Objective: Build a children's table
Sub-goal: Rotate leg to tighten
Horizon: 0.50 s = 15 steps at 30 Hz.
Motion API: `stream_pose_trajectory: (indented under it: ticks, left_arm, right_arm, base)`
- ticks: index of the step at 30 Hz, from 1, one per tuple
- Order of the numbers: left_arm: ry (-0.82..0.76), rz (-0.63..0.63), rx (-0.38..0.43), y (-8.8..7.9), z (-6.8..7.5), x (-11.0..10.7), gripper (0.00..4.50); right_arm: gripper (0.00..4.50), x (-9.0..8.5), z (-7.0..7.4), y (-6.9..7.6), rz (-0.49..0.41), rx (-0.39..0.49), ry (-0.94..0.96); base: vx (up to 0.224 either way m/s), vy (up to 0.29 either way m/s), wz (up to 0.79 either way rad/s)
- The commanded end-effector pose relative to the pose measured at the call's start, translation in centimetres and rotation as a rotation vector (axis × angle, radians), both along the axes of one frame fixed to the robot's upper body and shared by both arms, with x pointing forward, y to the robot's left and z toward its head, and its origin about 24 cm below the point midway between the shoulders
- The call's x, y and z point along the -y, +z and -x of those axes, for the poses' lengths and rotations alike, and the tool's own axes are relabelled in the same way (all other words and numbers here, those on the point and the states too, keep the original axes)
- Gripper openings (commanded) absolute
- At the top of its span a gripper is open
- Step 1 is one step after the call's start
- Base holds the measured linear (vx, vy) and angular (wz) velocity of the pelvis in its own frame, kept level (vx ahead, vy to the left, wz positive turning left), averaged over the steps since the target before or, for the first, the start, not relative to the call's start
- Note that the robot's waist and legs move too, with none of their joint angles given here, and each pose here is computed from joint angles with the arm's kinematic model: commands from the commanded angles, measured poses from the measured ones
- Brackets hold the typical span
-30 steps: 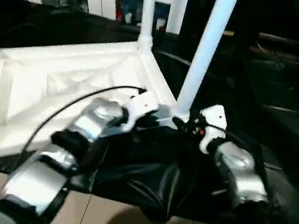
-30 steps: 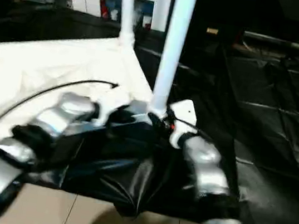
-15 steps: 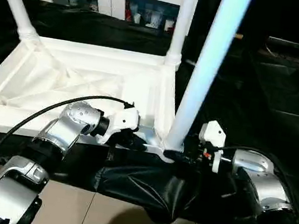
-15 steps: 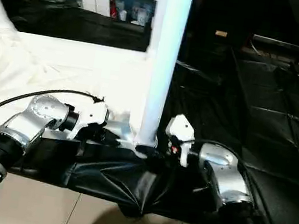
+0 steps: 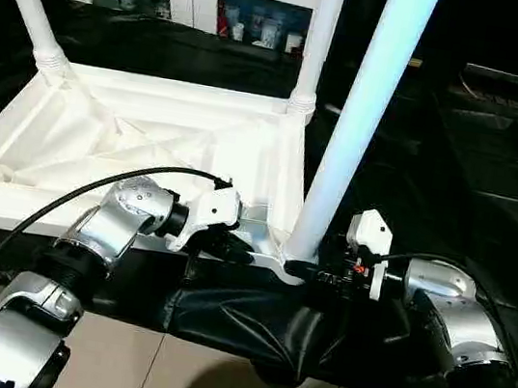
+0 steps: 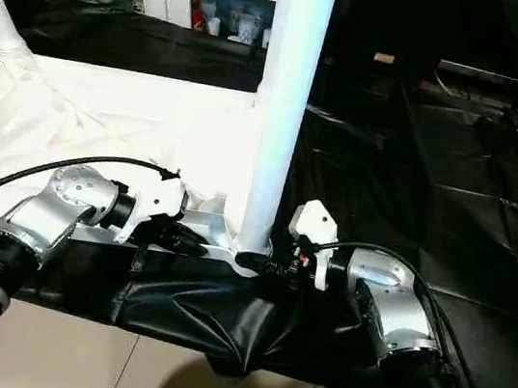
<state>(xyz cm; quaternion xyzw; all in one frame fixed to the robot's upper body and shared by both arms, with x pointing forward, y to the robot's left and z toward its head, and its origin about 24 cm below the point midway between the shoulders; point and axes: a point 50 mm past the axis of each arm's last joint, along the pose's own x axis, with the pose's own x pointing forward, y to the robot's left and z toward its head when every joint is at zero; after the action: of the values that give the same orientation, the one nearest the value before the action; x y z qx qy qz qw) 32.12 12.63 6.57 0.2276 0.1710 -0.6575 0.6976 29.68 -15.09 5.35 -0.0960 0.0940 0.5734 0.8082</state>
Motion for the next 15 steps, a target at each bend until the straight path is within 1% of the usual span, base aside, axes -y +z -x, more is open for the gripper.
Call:
stream_pose_trajectory:
  ticks: [1, 2, 5, 6, 7, 8, 9, 10, 14, 15]
  left_arm:
    - [-0.040, 0.018, -0.022, -0.4, 0.6, 0.7, 0.00]
    - [-0.032, 0.016, -0.019, -0.5, 0.5, 0.8, 0.00]
    - [0.075, -0.002, 0.010, -0.9, -0.4, 1.1, 0.00]
    - [0.075, -0.002, 0.010, -0.9, -0.4, 1.1, 0.00]
    - [0.143, -0.006, 0.027, -1.1, -1.0, 1.4, 0.00]
    - [0.160, -0.006, 0.030, -1.1, -1.1, 1.4, 0.00]
    - [0.264, -0.007, 0.060, -1.2, -2.0, 2.2, 0.00]
    - [0.324, -0.002, 0.066, -1.3, -2.5, 2.7, 0.00]
    - [0.445, 0.011, 0.086, -1.2, -3.4, 4.1, 0.00]
    - [0.472, 0.020, 0.094, -1.3, -3.6, 4.7, 0.00]
  right_arm:
    - [2.54, -0.5, 0.7, -0.9, 0.003, -0.032, 0.021]
    - [2.54, -0.5, 0.7, -1.1, 0.004, -0.031, -0.002]
    - [2.54, -0.4, -0.7, -2.0, 0.011, -0.012, -0.240]
    - [2.53, -0.4, -0.7, -2.0, 0.011, -0.012, -0.240]
    - [2.53, -0.3, -1.3, -2.3, 0.009, -0.012, -0.358]
    - [2.51, -0.3, -1.5, -2.4, 0.006, -0.013, -0.389]
    - [2.47, -0.3, -2.2, -2.9, -0.014, -0.023, -0.601]
    - [2.44, -0.3, -2.5, -3.2, -0.027, -0.041, -0.708]
    - [2.43, -0.5, -2.9, -3.9, -0.074, -0.094, -0.921]
    - [2.43, -0.6, -3.0, -4.0, -0.098, -0.105, -0.991]
  base:
    - [0.000, 0.000, 0.00]
    - [0.000, 0.000, 0.00]
    - [0.000, 0.000, 0.00]
    - [0.000, 0.000, 0.00]
    - [0.000, 0.000, 0.00]
    - [0.000, 0.000, 0.00]
    - [0.000, 0.000, 0.00]
    - [0.000, 0.000, 0.00]
    - [0.000, 0.000, 0.00]
    - [0.000, 0.000, 0.00]
